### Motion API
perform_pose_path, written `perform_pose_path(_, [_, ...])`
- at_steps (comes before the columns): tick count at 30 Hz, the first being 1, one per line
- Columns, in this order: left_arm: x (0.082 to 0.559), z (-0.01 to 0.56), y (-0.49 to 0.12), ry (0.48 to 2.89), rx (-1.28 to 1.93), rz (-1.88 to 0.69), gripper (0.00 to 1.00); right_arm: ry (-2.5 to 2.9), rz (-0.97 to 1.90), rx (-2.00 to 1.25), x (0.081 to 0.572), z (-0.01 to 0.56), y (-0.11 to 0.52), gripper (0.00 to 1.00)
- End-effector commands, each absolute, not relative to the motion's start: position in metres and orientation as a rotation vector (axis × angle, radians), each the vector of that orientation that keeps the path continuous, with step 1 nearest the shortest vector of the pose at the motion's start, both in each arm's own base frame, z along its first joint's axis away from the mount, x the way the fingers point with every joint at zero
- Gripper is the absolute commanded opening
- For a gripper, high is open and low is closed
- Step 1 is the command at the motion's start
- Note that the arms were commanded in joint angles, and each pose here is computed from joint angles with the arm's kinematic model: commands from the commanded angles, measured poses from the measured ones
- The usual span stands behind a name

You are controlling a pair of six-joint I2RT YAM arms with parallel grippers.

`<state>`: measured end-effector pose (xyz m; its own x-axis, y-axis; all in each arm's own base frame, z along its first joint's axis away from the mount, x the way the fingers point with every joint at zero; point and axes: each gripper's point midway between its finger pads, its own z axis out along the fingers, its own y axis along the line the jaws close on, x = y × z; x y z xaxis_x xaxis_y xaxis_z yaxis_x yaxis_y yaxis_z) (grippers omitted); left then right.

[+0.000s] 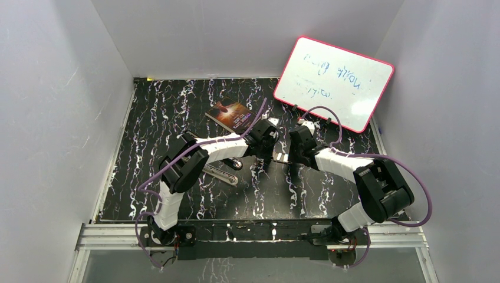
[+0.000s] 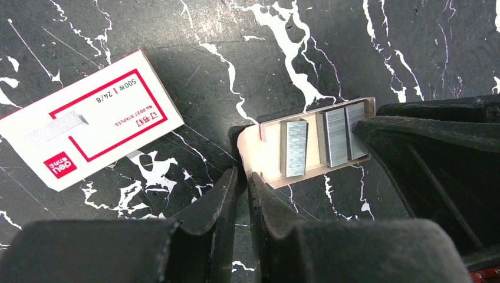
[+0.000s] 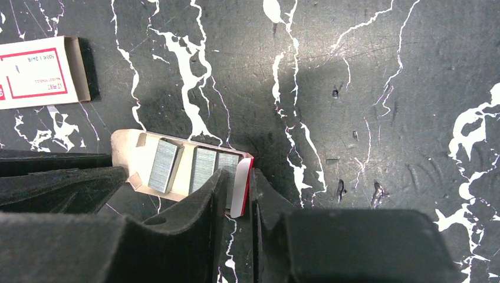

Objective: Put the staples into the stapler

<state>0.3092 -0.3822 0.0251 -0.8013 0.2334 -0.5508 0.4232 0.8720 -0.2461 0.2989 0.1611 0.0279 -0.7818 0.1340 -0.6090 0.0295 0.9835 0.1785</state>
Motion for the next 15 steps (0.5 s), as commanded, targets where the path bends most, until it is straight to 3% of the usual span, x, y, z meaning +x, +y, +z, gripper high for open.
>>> perform_pose_path(1, [0.314, 0.046, -0.385, 2.476, 0.473, -0.525, 0.12, 2.475, 0.189, 0.107, 0.297, 0.024, 0.158, 0.28])
perform_pose_path(4, [0.310, 0.045, -0.392, 2.474, 0.490, -0.581, 0.13, 2.475, 0.188, 0.107, 0.296, 0.024, 0.158, 0.28])
perform_pose_path(8, [0.305, 0.046, -0.402, 2.465, 0.502, -0.662, 0.24, 2.477, 0.189, 0.107, 0.296, 0.023, 0.158, 0.28])
perform_pose_path(15, [0.306, 0.043, -0.401, 2.477, 0.494, -0.651, 0.23, 2.476, 0.187, 0.107, 0.296, 0.023, 0.157, 0.28])
